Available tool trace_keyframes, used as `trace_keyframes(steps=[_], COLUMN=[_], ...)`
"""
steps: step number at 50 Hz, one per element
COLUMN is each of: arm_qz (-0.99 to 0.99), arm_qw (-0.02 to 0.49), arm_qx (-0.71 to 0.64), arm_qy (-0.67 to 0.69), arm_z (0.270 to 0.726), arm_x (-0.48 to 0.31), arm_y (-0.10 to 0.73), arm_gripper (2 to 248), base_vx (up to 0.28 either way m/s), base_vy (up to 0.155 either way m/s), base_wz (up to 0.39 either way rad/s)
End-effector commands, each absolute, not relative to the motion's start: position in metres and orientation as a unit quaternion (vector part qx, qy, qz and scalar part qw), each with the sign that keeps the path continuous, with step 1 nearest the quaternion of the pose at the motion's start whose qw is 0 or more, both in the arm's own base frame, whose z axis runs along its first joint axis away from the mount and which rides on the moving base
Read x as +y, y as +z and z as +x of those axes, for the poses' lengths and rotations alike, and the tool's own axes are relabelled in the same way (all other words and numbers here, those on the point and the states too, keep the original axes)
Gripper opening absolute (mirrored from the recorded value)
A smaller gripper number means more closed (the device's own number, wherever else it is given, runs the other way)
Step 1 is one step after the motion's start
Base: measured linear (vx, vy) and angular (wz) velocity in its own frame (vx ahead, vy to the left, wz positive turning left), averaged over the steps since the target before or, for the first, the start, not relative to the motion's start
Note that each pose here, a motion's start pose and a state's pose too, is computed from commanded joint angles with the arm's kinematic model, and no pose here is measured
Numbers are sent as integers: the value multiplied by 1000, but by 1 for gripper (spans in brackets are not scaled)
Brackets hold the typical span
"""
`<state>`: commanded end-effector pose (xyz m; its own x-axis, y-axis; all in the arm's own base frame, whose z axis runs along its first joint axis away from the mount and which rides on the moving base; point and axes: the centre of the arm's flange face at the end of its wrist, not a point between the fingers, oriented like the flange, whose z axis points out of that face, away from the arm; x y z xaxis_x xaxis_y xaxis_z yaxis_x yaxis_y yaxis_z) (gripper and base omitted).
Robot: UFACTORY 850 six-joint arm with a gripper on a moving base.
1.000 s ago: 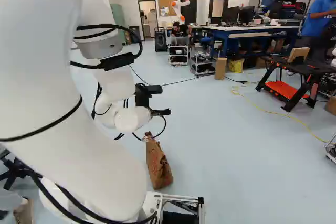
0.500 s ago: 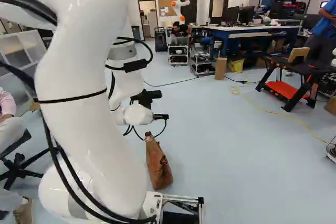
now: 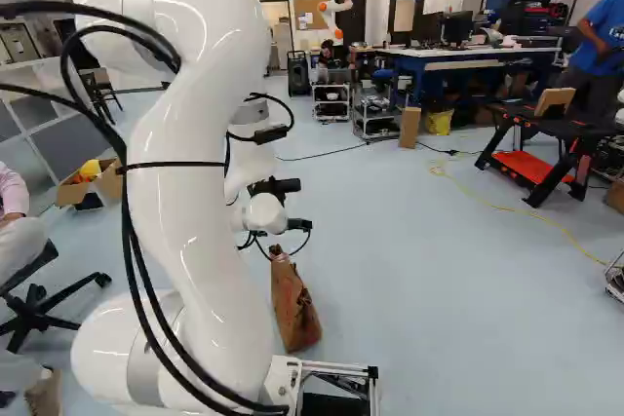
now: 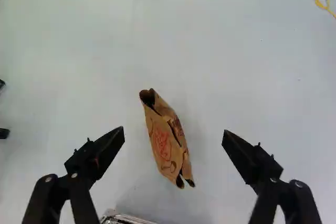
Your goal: Pick up the grocery bag from the ground
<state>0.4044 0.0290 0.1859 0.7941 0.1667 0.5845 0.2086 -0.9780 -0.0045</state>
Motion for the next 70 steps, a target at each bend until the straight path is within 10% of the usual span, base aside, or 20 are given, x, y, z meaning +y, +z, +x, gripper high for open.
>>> trace_keyframes(steps=[70], arm_qz=[-981], arm_qw=[25], arm_qx=[-111], arm_qy=[-155], arm_z=[505], arm_x=[31], arm_y=[-17], arm_gripper=[247], base_vx=[0], base_vy=[0], base_wz=[0])
